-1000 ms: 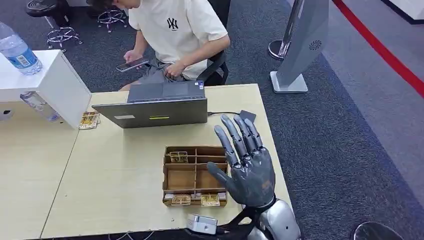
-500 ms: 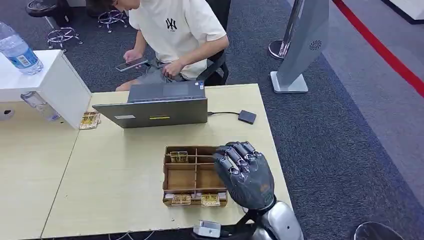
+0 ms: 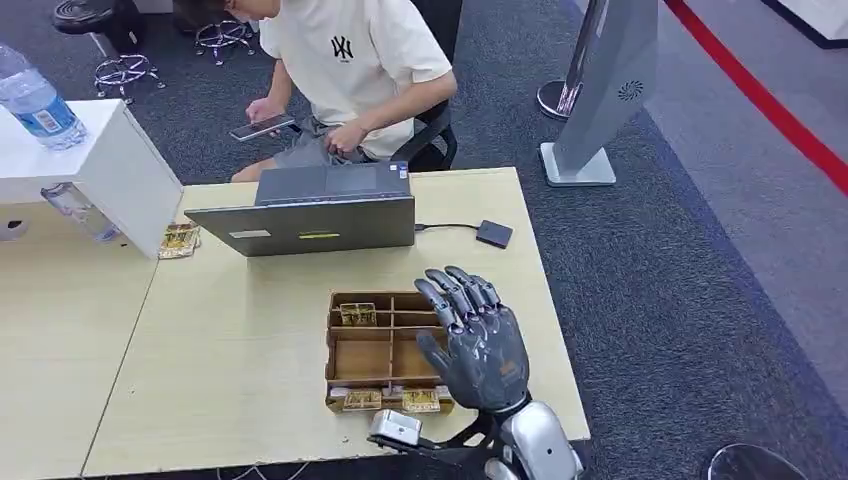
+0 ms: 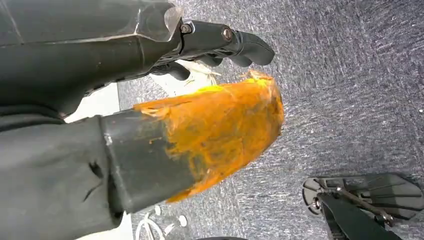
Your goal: Pass the card to the sensor for recognition and then transmit it.
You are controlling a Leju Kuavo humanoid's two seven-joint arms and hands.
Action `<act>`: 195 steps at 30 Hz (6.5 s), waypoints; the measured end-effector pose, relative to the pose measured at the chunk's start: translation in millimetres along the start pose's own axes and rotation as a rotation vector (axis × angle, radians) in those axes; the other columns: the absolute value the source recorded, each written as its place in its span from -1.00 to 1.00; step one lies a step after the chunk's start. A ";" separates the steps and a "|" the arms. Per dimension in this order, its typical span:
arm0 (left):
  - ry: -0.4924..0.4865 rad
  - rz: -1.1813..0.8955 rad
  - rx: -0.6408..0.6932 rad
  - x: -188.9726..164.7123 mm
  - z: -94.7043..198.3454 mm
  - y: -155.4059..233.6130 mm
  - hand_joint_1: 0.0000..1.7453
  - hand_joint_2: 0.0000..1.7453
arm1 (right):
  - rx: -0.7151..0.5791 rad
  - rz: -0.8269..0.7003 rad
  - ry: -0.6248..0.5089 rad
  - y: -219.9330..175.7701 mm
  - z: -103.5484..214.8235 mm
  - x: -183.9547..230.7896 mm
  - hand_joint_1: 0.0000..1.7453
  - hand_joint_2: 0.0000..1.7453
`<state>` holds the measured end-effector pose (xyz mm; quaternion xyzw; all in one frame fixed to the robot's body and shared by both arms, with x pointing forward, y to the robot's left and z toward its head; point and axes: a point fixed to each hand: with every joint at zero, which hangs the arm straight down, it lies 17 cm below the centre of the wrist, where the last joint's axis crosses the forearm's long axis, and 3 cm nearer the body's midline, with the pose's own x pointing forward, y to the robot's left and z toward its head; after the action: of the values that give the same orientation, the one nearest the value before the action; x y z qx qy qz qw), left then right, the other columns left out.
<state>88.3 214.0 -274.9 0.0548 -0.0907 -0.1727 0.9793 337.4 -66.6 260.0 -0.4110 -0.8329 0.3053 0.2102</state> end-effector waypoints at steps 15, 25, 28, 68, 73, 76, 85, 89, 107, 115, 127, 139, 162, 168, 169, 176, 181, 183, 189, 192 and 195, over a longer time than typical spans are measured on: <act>0.002 0.005 0.000 -0.4 0.0 0.1 -1.00 -1.00 | 0.024 -0.021 -0.005 10.8 1.1 6.3 0.18 1.00; 0.003 0.009 0.000 -0.8 -0.1 0.5 -1.00 -1.00 | 0.031 -0.038 -0.005 14.7 2.5 8.1 0.14 1.00; 0.004 0.010 0.001 -1.2 -0.2 0.8 -1.00 -1.00 | 0.042 -0.041 -0.004 18.6 4.5 8.2 0.14 1.00; 0.002 -0.024 -0.003 -1.6 0.0 -0.2 -1.00 -1.00 | 0.191 -0.076 0.020 81.9 23.4 2.3 0.00 1.00; 0.001 -0.026 -0.004 -1.5 0.0 -0.2 -1.00 -1.00 | 0.208 -0.077 0.034 88.2 25.7 -0.5 -0.04 1.00; 0.001 -0.026 -0.004 -1.5 0.0 -0.3 -1.00 -1.00 | 0.218 -0.077 0.039 92.2 26.8 -1.8 -0.04 1.00; 0.001 -0.029 -0.006 -1.6 0.1 -0.6 -1.00 -1.00 | 0.257 -0.070 0.065 105.9 33.4 -7.8 -0.06 1.00; 0.001 -0.030 -0.005 -1.6 0.0 -0.4 -1.00 -1.00 | 0.265 -0.066 0.077 108.9 34.9 -12.4 0.00 1.00; 0.000 -0.039 -0.005 -1.9 0.0 -0.4 -1.00 -1.00 | 0.282 -0.048 0.109 115.4 37.8 -29.0 0.88 1.00; 0.000 -0.040 -0.005 -1.9 0.0 -0.1 -1.00 -1.00 | 0.278 -0.051 0.116 114.6 36.9 -31.7 0.94 1.00; 0.001 -0.032 -0.004 -2.1 0.0 -0.2 -1.00 -1.00 | 0.201 -0.131 0.129 95.0 30.1 -36.2 0.92 1.00; -0.002 0.004 -0.002 -2.1 -0.2 0.4 -1.00 -1.00 | -0.082 -0.252 0.221 7.3 -4.2 -52.9 0.94 1.00; -0.006 0.026 0.001 -1.0 -0.1 0.3 -1.00 -1.00 | -0.212 -0.353 0.248 -40.1 -12.0 -58.1 1.00 1.00; -0.007 0.025 -0.001 -0.6 0.2 -1.2 -1.00 -1.00 | -0.216 -0.356 0.246 -41.4 -15.1 -60.1 1.00 1.00; -0.007 0.025 -0.001 -0.4 0.2 -1.1 -1.00 -1.00 | -0.221 -0.357 0.245 -42.4 -16.8 -61.1 1.00 1.00; -0.009 0.021 -0.002 -0.1 0.3 -1.6 -1.00 -1.00 | -0.231 -0.367 0.245 -44.5 -22.7 -64.7 0.44 1.00; -0.009 0.022 -0.002 0.0 0.3 -1.8 -1.00 -1.00 | -0.214 -0.370 0.237 -39.6 -23.7 -60.3 -0.58 1.00; -0.009 0.022 -0.002 -0.1 0.3 -1.8 -1.00 -1.00 | -0.198 -0.374 0.225 -35.0 -23.8 -54.0 -0.60 1.00; -0.007 0.036 -0.001 0.1 0.3 -1.6 -1.00 -1.00 | -0.120 -0.404 0.164 -14.5 -20.8 -18.6 -0.02 1.00; -0.005 0.046 0.002 -0.3 0.2 -1.2 -1.00 -1.00 | -0.071 -0.432 0.131 -3.1 -15.3 2.5 0.10 1.00; -0.002 0.059 0.008 -0.8 0.0 0.0 -1.00 -1.00 | -0.017 -0.458 0.105 8.3 -5.5 19.9 0.00 1.00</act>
<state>87.6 214.3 -274.9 0.0557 -0.0940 -0.1437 0.9836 333.9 -44.5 260.3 -0.2285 -0.8948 0.2207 0.3136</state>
